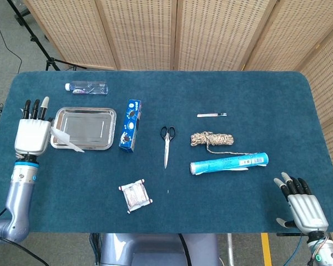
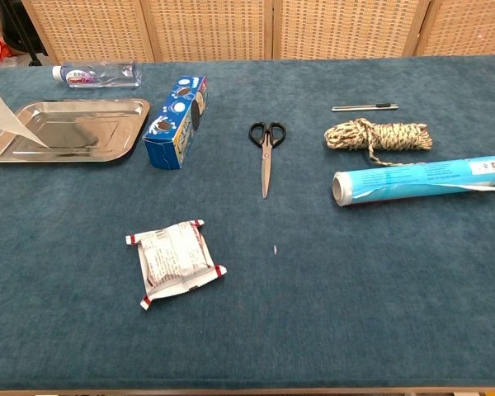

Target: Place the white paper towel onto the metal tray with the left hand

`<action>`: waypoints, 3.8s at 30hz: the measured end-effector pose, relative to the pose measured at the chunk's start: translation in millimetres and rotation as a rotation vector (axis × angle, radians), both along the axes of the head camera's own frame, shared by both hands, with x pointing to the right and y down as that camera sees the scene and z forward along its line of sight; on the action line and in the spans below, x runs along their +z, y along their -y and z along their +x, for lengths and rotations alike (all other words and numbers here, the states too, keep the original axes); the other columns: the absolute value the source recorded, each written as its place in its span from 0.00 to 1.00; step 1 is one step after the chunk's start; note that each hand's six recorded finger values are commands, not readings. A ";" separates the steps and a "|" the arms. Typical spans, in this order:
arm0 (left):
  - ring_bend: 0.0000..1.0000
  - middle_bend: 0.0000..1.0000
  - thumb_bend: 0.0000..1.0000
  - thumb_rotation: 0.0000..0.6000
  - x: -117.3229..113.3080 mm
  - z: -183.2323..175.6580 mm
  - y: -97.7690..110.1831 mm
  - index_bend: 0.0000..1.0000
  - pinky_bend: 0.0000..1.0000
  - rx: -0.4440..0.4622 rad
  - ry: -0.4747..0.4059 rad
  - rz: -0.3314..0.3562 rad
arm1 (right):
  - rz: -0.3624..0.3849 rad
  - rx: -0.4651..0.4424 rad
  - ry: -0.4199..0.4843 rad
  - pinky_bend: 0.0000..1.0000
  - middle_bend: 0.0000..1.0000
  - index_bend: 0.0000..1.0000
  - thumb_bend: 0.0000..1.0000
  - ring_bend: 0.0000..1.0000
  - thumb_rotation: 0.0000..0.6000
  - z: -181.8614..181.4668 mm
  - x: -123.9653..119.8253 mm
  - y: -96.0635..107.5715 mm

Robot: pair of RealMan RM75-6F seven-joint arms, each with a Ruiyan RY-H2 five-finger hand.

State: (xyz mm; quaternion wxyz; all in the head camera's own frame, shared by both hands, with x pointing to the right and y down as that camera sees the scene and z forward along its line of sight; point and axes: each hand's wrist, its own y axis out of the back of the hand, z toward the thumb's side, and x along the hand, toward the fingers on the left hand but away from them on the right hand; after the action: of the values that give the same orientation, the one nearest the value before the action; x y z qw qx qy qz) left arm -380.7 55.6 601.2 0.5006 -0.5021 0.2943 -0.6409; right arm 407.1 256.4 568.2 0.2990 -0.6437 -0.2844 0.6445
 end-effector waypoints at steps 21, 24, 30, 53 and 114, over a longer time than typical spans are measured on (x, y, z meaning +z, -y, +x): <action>0.00 0.00 0.59 1.00 34.4 13.0 34.8 0.64 0.00 -0.124 0.000 0.055 | -0.020 0.006 -0.012 0.00 0.00 0.10 0.00 0.00 1.00 1.7 7.7 0.0; 0.00 0.00 0.59 1.00 37.5 16.3 42.6 0.64 0.00 -0.122 0.006 0.075 | -0.021 0.008 -0.012 0.00 0.00 0.10 0.00 0.00 1.00 2.4 7.9 0.5; 0.00 0.00 0.59 1.00 41.3 25.2 55.3 0.64 0.00 -0.119 -0.006 0.110 | -0.024 0.009 -0.012 0.00 0.00 0.10 0.00 0.00 1.00 3.0 8.7 0.7; 0.00 0.00 0.59 1.00 93.0 57.7 28.6 0.65 0.00 -0.172 -0.062 0.020 | -0.029 0.018 -0.013 0.00 0.00 0.10 0.00 0.00 1.00 4.9 11.6 2.4; 0.00 0.00 0.59 1.00 138.3 60.2 -15.0 0.65 0.00 -0.379 0.030 -0.112 | -0.007 0.004 0.025 0.00 0.00 0.10 0.00 0.00 1.00 0.4 2.8 1.5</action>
State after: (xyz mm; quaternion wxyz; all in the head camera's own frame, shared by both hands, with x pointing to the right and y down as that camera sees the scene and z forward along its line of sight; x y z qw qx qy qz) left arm -320.5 70.6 739.5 0.3465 -0.4552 0.3402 -0.7463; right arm 407.5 254.9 571.0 0.2921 -0.6520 -0.2872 0.6381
